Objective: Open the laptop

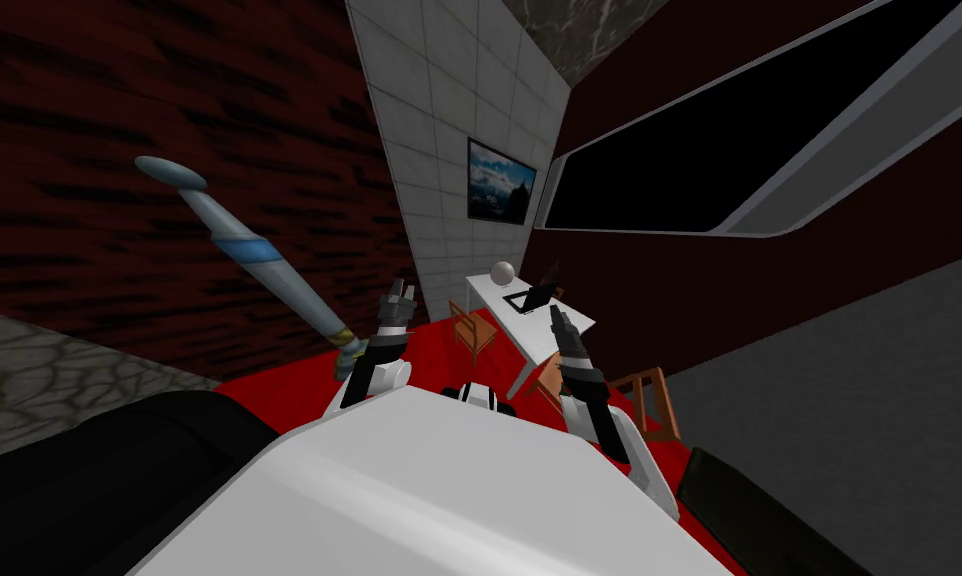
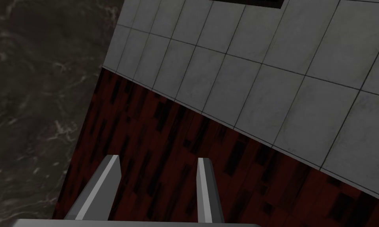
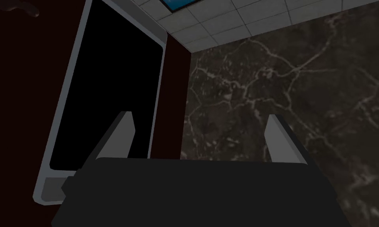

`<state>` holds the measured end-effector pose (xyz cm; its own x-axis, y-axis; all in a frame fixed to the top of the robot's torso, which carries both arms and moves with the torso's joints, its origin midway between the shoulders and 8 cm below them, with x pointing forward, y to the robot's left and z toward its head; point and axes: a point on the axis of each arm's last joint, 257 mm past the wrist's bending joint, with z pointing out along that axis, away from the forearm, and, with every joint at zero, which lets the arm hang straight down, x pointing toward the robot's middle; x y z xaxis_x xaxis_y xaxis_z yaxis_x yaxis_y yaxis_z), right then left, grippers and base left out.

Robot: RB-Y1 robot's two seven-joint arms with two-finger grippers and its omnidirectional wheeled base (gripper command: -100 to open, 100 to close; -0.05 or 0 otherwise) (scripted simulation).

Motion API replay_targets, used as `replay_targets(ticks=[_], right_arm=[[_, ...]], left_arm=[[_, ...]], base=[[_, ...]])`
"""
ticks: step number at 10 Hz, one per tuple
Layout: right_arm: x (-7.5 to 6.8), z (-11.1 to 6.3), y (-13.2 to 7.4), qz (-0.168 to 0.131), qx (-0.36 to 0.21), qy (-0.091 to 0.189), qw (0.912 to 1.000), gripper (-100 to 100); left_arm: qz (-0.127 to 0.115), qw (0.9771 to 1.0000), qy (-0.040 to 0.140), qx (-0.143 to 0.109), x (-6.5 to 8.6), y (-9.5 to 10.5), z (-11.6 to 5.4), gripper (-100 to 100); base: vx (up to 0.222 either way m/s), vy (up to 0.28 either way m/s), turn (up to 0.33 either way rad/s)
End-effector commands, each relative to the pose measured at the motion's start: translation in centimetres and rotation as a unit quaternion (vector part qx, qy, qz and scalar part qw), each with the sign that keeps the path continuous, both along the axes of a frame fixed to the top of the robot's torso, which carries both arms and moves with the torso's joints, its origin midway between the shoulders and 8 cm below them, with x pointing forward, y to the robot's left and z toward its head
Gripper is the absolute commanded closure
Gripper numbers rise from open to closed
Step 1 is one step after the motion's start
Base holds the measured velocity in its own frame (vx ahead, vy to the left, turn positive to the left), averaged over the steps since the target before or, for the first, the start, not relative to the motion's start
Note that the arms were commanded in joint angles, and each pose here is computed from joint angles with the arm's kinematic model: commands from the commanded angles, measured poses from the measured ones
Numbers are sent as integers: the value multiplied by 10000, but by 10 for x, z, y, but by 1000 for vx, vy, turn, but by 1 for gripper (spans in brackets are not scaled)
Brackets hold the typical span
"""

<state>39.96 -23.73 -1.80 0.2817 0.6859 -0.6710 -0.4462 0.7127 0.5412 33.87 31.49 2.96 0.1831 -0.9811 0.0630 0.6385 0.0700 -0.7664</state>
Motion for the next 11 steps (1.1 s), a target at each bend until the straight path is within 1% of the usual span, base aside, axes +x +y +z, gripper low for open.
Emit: replay_targets(ticks=[1,3,4,5,6,8,9,11], right_arm=[[10,-7,0,-242,-605,28,9979,-100],[21,-16,0,-510,-1245,70,9909,-100],[26,-21,-2,-641,-1554,96,9857,-100],[26,-21,-1,-675,-1639,86,9841,-100],[32,-27,-3,-819,-1982,111,9767,-100],[43,-39,-10,-1078,-2614,181,9590,-100],[43,-40,-10,-1098,-2664,173,9574,-100],[54,-53,-20,-1358,-3333,251,9326,-100]], left_arm=[[0,10000,0,0,0,0,0,0],[0,10000,0,0,0,0,0,0],[0,10000,0,0,0,0,0,0],[0,10000,0,0,0,0,0,0],[0,10000,0,0,0,0,0,0],[0,10000,0,0,0,0,0,0],[0,10000,0,0,0,0,0,0],[0,10000,0,1,0,0,0,0]], base=[[32,49,41],[27,51,108],[38,61,146],[31,36,25],[36,32,67],[49,39,136],[45,21,39],[42,12,87]])
